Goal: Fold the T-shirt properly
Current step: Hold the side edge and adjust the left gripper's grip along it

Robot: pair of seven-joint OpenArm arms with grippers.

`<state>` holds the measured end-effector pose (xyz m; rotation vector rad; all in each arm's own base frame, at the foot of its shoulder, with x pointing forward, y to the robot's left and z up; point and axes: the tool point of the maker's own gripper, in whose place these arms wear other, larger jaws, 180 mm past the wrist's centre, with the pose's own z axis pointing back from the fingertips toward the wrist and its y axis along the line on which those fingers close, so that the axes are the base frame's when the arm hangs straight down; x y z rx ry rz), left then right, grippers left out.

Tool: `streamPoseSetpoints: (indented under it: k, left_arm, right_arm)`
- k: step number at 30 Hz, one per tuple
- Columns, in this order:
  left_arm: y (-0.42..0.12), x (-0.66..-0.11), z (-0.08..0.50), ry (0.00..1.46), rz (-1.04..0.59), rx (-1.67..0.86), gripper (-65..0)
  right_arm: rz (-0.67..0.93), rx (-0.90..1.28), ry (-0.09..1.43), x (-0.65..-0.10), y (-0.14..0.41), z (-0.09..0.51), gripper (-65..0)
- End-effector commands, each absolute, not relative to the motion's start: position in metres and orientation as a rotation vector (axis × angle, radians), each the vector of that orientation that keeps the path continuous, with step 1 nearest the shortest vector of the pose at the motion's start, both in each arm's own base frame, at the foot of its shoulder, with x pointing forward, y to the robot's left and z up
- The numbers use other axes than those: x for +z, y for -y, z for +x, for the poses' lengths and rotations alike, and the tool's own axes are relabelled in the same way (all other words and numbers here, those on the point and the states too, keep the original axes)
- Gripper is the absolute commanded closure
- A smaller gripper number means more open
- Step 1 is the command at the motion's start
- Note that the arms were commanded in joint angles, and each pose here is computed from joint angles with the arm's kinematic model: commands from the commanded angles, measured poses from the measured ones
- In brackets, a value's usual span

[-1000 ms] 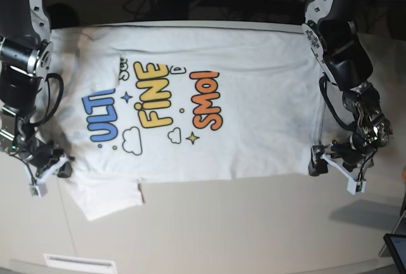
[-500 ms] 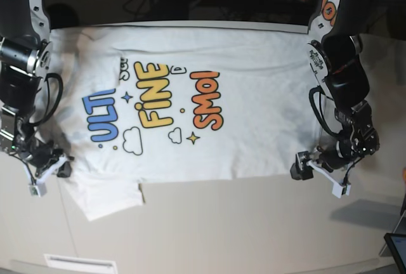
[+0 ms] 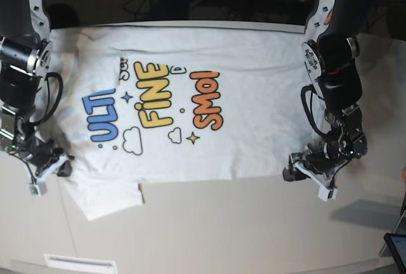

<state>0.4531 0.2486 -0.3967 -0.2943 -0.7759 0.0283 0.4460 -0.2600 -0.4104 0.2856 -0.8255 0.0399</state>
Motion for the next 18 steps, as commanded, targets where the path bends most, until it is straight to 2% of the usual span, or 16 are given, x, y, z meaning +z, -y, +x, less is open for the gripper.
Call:
streamPoseSetpoints:
  k: [1, 4, 5, 9, 16, 18]
  left_arm:
    - [-0.249, -0.388, 0.459, 0.777, -0.291, 0.013, -37.3]
    - [-0.249, -0.389, 0.459, 0.777, -0.29, 0.012, -35.9]
    - [-0.249, -0.389, 0.459, 0.775, -0.288, 0.011, -32.8]
    - [-0.253, -0.389, 0.458, 0.773, -0.28, 0.011, -8.7]
    - [-0.262, -0.387, 0.456, 0.773, -0.256, 0.005, -8.4]
    - [-0.266, -0.384, 0.456, 0.782, -0.245, 0.0, -6.6]
  right_arm:
    - [0.278, 0.044, 0.893, -0.387, 0.269, 0.461, 0.0]
    - [0.277, 0.044, 0.894, -0.387, 0.27, 0.461, 0.0]
    - [0.277, 0.044, 0.894, -0.387, 0.27, 0.461, 0.0]
    - [0.278, 0.045, 0.892, -0.387, 0.269, 0.46, 0.0]
    - [0.283, 0.046, 0.892, -0.388, 0.267, 0.461, 0.0]
    - [0.284, 0.047, 0.893, -0.388, 0.266, 0.461, 0.0]
